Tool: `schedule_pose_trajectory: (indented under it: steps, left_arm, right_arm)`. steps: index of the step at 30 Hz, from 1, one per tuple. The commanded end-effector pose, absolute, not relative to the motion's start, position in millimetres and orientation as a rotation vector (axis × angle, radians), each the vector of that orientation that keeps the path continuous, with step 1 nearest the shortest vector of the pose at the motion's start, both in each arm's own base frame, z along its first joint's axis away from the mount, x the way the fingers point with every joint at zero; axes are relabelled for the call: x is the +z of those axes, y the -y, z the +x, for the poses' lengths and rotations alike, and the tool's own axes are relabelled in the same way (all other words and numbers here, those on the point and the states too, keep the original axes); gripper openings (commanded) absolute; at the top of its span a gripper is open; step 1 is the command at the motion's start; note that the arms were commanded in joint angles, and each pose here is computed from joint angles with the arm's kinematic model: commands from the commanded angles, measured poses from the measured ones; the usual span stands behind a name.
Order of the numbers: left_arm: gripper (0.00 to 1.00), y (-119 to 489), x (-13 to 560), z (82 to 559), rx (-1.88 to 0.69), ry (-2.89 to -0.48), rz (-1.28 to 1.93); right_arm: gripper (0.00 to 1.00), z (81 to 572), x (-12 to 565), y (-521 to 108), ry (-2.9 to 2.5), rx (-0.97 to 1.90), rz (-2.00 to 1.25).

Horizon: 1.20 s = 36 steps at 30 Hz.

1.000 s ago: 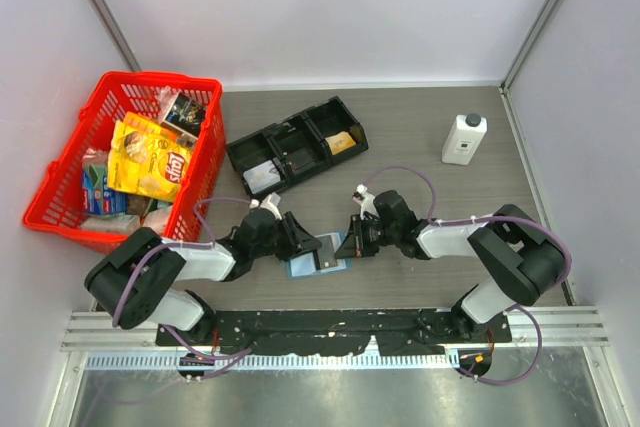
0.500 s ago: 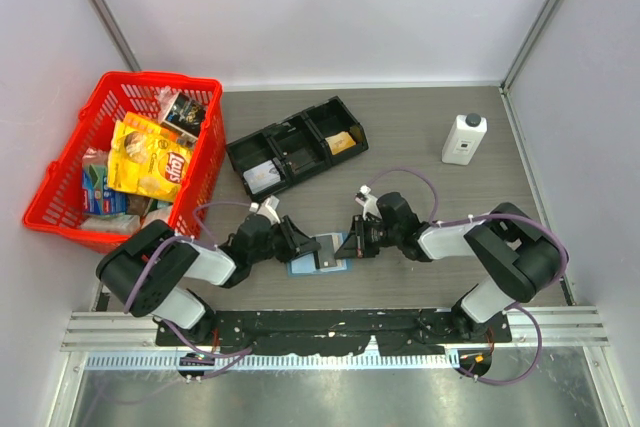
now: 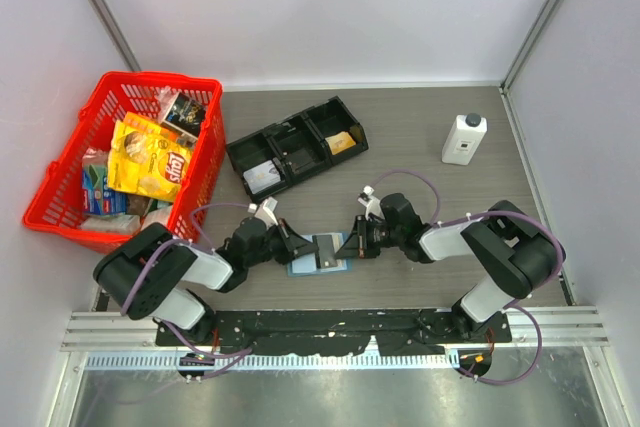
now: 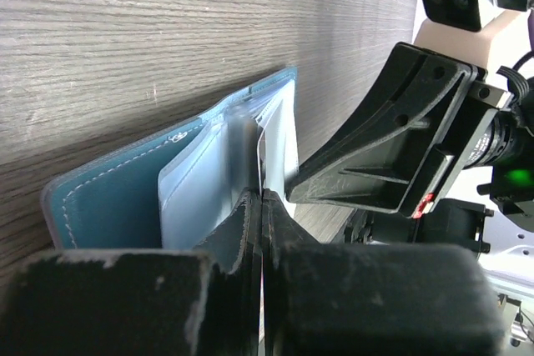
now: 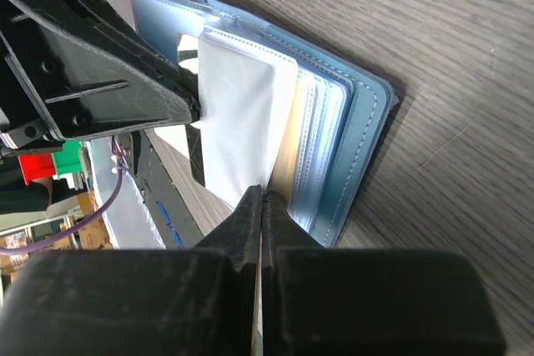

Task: Take the credit cards out of the card holder
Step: Remove the credit card from the card holder.

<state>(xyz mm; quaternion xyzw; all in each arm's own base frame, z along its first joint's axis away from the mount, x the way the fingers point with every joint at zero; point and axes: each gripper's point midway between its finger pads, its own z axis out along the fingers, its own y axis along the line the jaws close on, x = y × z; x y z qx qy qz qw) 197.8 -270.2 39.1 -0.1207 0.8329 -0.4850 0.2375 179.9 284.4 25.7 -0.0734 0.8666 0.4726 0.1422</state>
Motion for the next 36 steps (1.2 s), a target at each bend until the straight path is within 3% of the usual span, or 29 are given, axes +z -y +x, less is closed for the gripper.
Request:
schedule_pose_trajectory:
  steps: [1, 13, 18, 22, 25, 29, 36]
  left_arm:
    - [0.00, 269, 52, 198, -1.337, -2.229, -0.263]
    - [0.00, 231, 41, 188, -1.034, -2.359, -0.204]
    - [0.00, 219, 63, 190, -0.933, -2.334, -0.109]
    - [0.00, 218, 83, 192, -0.904, -2.312, -0.024]
    - [0.00, 219, 95, 193, -0.893, -2.303, 0.031]
    - [0.00, 223, 109, 194, -0.880, -2.300, 0.128]
    - [0.00, 240, 139, 184, -0.936, -2.266, 0.451]
  right_arm:
    - [0.01, 180, 3, -267, -2.561, 1.254, -0.146]
    - [0.01, 184, 1, -259, -2.563, 1.243, -0.120]
    - [0.01, 188, 4, -257, -2.559, 1.200, -0.147]
    - [0.13, 194, 15, -254, -2.549, 1.141, -0.193]
    - [0.31, 200, 23, -250, -2.534, 1.088, -0.220]
    - [0.46, 208, 44, -247, -2.495, 1.028, -0.281]
    - [0.57, 208, 105, -251, -2.280, 1.051, -0.543]
